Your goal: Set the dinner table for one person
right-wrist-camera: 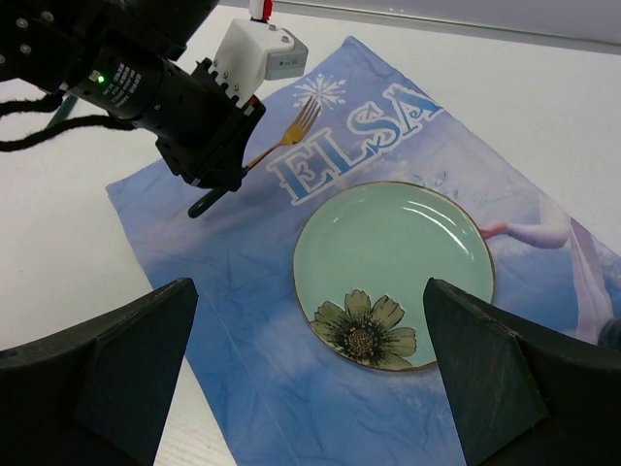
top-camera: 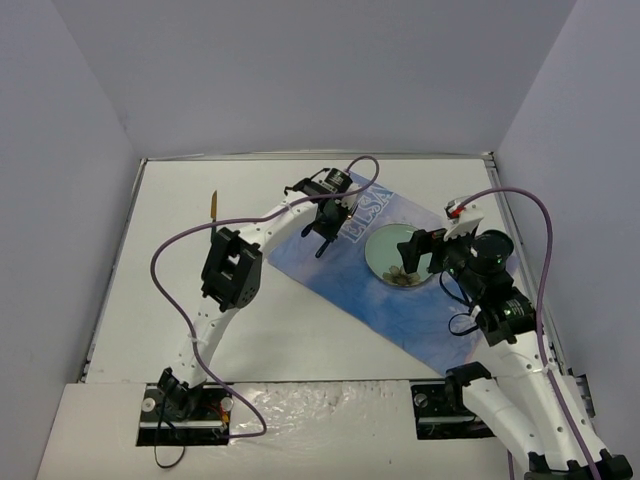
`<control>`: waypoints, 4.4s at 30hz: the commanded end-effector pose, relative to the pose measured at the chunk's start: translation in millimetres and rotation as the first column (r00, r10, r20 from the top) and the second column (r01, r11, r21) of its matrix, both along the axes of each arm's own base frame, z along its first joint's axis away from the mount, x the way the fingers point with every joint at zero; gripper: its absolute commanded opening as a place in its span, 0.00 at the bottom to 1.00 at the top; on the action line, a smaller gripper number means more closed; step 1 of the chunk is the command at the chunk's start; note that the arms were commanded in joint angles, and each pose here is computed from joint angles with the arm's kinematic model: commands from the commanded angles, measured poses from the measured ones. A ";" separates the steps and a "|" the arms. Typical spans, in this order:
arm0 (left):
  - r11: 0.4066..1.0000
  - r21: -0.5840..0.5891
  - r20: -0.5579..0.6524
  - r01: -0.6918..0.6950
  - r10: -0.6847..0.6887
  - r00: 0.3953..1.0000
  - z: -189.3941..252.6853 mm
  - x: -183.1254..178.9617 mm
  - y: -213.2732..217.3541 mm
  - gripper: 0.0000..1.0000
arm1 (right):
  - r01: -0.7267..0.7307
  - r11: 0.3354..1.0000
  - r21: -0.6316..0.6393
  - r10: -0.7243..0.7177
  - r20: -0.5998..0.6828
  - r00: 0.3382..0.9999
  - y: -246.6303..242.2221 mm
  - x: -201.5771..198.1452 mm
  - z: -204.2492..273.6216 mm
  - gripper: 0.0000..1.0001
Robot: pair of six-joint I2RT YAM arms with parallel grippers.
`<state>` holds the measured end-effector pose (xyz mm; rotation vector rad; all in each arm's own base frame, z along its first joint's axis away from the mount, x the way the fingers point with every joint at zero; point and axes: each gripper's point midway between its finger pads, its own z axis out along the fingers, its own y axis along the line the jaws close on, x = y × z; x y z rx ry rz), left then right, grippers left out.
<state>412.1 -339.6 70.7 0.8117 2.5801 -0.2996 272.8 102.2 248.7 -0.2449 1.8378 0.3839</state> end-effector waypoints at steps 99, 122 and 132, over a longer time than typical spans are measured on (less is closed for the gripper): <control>0.656 -0.097 0.123 -0.749 0.754 0.645 77.8 97.4 304.2 0.79 | 0.033 0.999 0.003 -0.033 -0.021 0.999 1.4 18.6 18.3 1.00; 0.641 0.045 0.024 -0.766 0.766 0.642 -20.6 100.8 339.0 0.14 | 0.028 1.000 0.000 -0.028 -0.044 0.999 2.6 17.9 9.1 1.00; 0.632 0.038 0.016 -0.774 0.774 0.633 -12.5 77.4 337.8 0.00 | 0.020 1.000 0.012 -0.020 -0.031 0.999 2.9 12.4 11.5 1.00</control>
